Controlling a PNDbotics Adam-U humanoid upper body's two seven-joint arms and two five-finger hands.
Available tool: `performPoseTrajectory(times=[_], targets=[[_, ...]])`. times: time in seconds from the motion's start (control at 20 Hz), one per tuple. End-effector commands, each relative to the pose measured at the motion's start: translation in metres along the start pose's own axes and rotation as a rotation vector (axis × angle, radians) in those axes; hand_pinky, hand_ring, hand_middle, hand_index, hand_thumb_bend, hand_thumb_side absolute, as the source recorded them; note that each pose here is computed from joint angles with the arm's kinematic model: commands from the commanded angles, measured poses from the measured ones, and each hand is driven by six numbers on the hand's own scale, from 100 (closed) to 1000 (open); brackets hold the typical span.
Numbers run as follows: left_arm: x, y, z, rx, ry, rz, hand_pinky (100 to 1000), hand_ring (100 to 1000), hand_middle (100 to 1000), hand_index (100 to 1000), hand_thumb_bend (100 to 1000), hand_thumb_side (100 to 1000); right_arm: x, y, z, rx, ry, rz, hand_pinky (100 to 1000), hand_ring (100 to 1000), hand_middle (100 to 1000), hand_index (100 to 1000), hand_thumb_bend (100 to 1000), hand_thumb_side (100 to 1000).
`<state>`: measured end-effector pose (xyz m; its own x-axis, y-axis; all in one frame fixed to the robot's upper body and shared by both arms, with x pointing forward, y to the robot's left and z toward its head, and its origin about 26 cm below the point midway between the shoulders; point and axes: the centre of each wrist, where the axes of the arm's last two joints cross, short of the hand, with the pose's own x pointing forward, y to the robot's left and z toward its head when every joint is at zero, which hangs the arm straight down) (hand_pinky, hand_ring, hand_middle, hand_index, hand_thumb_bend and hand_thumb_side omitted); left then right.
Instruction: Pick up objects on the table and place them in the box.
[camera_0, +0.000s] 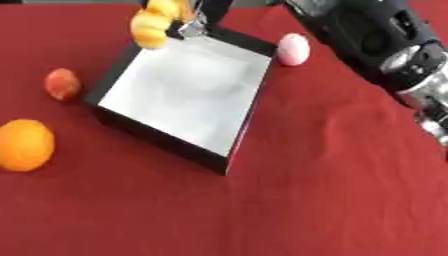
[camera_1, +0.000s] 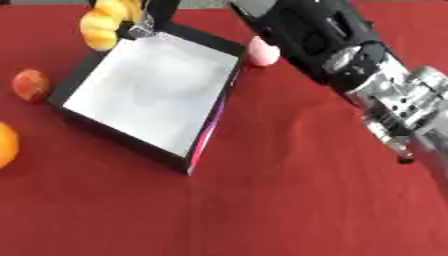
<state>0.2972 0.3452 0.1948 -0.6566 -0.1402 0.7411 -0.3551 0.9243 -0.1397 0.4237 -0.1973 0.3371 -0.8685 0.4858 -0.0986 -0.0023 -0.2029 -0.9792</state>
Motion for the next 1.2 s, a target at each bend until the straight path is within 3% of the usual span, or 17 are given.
performPoseTrajectory(times=[0.05,0.35,0.5,0.55,0.65,0.85,1.1,1.2], targets=[[0.011,0.003,-0.009,-0.011,-0.045,-0.019,868,797,784,802,157,765,-0.009,0.007,-0.003,0.028,0.020,0.026,784,629,486,601,190,100],[0.011,0.002,-0.008,-0.013,-0.048,-0.018,869,797,784,802,156,766,-0.021,0.030,-0.002,0.087,0.064,0.061,797,673,530,651,277,100],[0.011,0.002,-0.008,-0.014,-0.046,-0.017,869,798,784,802,155,767,-0.024,0.031,0.000,0.125,0.067,0.088,868,791,717,827,379,100],[0.010,0.002,-0.008,-0.014,-0.044,-0.018,869,798,785,802,155,767,-0.024,0.029,0.001,0.137,0.064,0.102,890,822,754,854,404,120],[0.010,0.002,-0.007,-0.014,-0.042,-0.020,869,798,785,802,156,767,-0.024,0.025,0.004,0.157,0.068,0.130,922,858,786,873,444,283],[0.009,0.003,-0.007,-0.014,-0.039,-0.025,869,799,785,803,156,768,-0.026,0.017,0.014,0.154,0.095,0.158,938,871,813,895,426,391],[0.008,0.005,-0.006,-0.007,-0.034,-0.033,869,800,786,803,155,767,-0.026,-0.003,0.038,0.074,0.112,0.140,941,872,819,897,397,359],[0.009,0.006,-0.005,-0.002,-0.034,-0.036,869,801,788,804,157,765,-0.025,-0.015,0.053,0.029,0.118,0.122,932,862,818,890,344,305]])
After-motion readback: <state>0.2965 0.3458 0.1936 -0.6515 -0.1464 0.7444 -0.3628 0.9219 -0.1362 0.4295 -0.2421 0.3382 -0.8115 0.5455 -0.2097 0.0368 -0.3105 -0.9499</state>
